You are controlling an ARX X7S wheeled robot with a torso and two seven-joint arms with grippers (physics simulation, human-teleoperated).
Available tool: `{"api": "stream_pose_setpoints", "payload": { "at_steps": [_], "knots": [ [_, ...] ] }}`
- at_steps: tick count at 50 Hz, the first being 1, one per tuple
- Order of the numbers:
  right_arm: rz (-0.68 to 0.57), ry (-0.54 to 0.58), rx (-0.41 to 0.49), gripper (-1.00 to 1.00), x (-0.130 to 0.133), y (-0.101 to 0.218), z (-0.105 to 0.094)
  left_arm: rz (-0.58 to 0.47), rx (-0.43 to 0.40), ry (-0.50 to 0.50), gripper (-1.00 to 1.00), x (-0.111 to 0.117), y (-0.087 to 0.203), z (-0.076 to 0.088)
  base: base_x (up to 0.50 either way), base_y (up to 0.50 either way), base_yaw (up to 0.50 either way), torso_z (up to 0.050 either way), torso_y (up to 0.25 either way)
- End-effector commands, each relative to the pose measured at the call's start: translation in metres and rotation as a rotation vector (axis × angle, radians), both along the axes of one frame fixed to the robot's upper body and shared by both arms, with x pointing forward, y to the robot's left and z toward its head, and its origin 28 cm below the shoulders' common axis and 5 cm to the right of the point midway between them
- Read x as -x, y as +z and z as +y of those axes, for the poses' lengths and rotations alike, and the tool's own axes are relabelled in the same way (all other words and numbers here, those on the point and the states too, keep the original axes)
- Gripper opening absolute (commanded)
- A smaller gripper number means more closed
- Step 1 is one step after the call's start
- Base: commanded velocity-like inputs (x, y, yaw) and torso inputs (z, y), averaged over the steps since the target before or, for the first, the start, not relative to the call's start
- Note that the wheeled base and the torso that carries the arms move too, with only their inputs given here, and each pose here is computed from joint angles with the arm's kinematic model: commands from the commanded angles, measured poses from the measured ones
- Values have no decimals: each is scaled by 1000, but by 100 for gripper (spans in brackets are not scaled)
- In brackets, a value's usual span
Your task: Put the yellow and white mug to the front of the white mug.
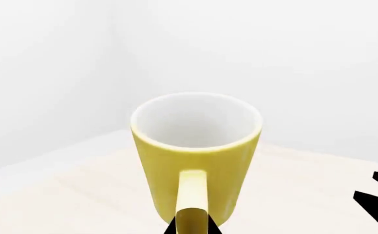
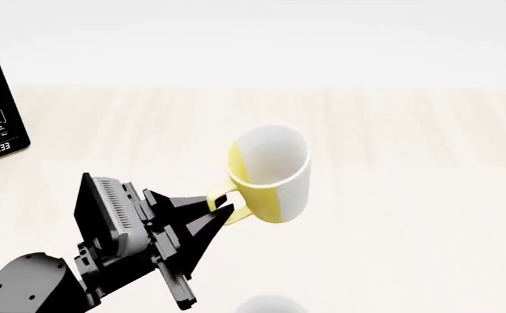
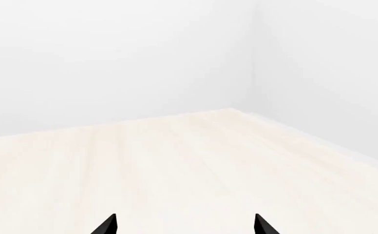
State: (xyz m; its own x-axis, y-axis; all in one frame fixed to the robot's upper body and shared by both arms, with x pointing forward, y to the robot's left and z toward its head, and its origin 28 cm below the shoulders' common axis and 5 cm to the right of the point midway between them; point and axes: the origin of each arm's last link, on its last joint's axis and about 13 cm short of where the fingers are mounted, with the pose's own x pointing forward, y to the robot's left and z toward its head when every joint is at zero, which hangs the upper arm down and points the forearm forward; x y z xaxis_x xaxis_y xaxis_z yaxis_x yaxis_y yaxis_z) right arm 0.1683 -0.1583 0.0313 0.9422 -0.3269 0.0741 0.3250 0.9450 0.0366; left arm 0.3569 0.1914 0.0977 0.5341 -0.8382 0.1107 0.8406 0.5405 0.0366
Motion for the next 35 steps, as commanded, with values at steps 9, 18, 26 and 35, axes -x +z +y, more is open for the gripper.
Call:
{"api": "stream_pose_setpoints", "payload": {
  "at_steps": [9,18,26,35],
  "knots": [
    [-3,5,1,100,1,1,1,-29,-63,27,-100,-5,-8,-2,0,0,0,0,0],
    [-2,6,2,100,0,1,1,-13,-90,32,-100,-9,-25,2,0,0,0,0,0],
    [-2,6,3,100,0,1,1,0,-104,23,-100,-7,-37,3,0,0,0,0,0],
    [-2,9,2,100,0,1,2,1,-122,20,-100,-5,-51,2,0,0,0,0,1]
  ]
}}
